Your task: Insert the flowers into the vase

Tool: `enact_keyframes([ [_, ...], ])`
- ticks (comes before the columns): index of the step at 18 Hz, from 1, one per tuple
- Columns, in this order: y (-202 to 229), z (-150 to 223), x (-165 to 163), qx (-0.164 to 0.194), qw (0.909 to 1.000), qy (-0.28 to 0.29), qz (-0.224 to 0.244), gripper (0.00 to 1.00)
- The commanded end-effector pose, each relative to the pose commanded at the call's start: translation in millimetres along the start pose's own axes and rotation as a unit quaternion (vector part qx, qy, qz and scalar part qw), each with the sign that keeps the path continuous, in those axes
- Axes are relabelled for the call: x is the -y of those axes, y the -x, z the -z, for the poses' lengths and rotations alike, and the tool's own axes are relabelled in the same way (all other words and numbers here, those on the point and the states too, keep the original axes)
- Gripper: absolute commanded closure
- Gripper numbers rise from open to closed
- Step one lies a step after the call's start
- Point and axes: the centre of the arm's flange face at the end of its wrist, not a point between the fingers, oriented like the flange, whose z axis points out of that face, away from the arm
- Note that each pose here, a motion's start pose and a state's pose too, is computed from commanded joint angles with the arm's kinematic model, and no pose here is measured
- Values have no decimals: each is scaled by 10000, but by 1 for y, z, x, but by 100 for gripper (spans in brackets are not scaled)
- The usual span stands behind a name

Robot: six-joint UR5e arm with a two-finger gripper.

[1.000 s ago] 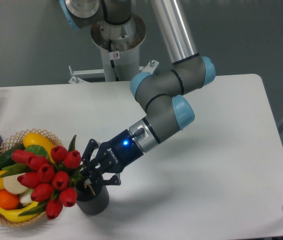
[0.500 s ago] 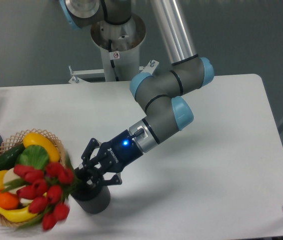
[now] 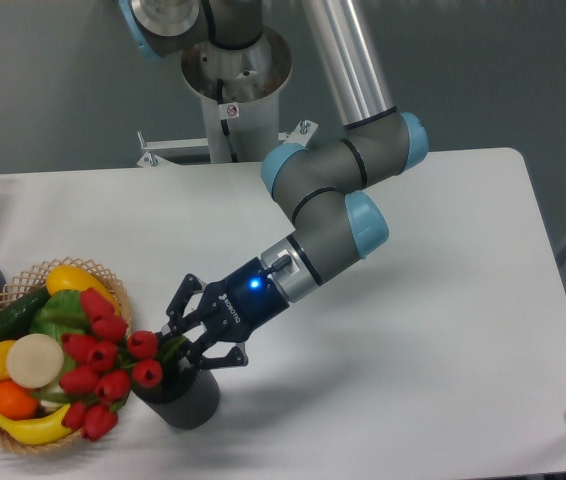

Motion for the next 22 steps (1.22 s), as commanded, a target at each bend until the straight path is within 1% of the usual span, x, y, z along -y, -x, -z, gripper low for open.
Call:
enact_keyframes([
  [2, -2, 3, -9, 7, 10000, -34, -15, 58],
  [3, -1, 9, -12, 45, 10000, -67, 20, 50],
  [4, -2, 12, -15, 63, 9999, -76, 65, 38],
  [5, -3, 21, -14, 132, 9999, -84, 68, 31],
  [7, -6, 36, -8, 250, 9996, -105, 36, 24],
  [9, -2, 48, -10, 352, 9993, -116, 78, 18],
  [11, 3, 65, -12, 484, 9986, -161, 137, 9],
  [13, 2, 94, -13, 711, 9970, -237, 179, 1],
  [14, 2, 115, -15, 882, 9956, -254, 207, 0],
  [18, 4, 170, -23, 1353, 9900, -296, 281, 0],
  [22, 2, 234, -15, 1907, 9809, -270, 287, 0],
])
